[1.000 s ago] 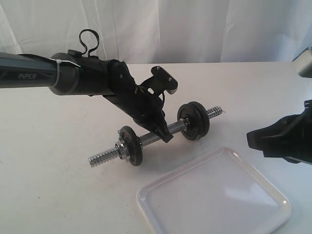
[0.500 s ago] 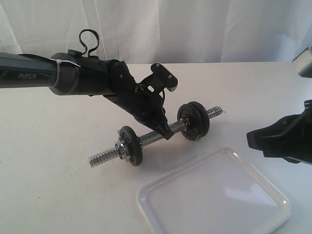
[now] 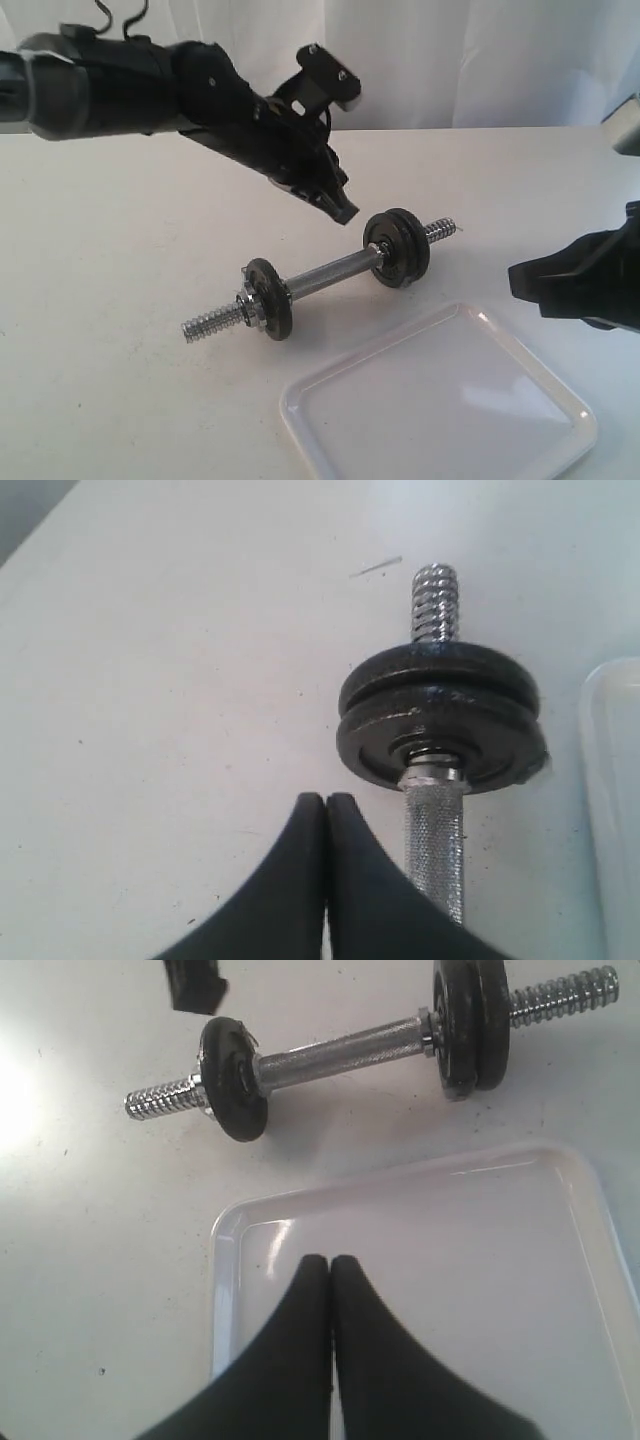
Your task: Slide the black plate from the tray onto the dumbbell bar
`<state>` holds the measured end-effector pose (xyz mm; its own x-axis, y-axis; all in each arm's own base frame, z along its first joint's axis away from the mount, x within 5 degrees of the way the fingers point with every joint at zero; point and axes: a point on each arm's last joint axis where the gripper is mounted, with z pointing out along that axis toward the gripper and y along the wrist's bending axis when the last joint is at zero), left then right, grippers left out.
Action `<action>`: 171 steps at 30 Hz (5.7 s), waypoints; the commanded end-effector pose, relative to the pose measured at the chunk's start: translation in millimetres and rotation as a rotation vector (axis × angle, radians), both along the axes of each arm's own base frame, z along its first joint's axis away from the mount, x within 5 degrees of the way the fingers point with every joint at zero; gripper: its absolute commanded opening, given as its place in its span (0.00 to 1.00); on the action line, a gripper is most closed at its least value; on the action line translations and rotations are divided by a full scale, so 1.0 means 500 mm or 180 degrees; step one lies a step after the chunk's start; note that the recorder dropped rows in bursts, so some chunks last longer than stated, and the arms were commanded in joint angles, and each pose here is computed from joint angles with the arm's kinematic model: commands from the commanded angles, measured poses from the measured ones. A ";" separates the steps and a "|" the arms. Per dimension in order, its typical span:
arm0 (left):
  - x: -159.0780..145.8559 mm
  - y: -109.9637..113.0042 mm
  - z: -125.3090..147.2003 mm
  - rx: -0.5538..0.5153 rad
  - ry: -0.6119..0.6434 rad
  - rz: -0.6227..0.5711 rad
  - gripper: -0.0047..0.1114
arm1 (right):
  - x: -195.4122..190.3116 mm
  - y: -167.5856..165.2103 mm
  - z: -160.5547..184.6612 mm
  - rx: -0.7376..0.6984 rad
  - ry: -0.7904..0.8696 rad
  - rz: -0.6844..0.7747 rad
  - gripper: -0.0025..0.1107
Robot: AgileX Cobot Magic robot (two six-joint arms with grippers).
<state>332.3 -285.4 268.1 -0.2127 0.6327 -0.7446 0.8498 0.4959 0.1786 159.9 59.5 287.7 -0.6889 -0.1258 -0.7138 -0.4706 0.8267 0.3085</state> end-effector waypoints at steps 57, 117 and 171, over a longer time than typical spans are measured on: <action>-0.472 0.403 0.031 -0.1722 -0.0370 0.0943 0.04 | -0.191 -0.088 -0.019 -0.0210 -0.2175 -0.1273 0.02; -0.538 0.545 -0.173 -0.1231 -0.0381 0.2752 0.04 | -0.214 -0.098 -0.209 -0.0528 -0.1806 -0.1276 0.02; -0.559 0.555 -0.194 -0.1299 -0.0764 0.2879 0.04 | -0.214 -0.098 -0.209 -0.0527 -0.1811 -0.1278 0.02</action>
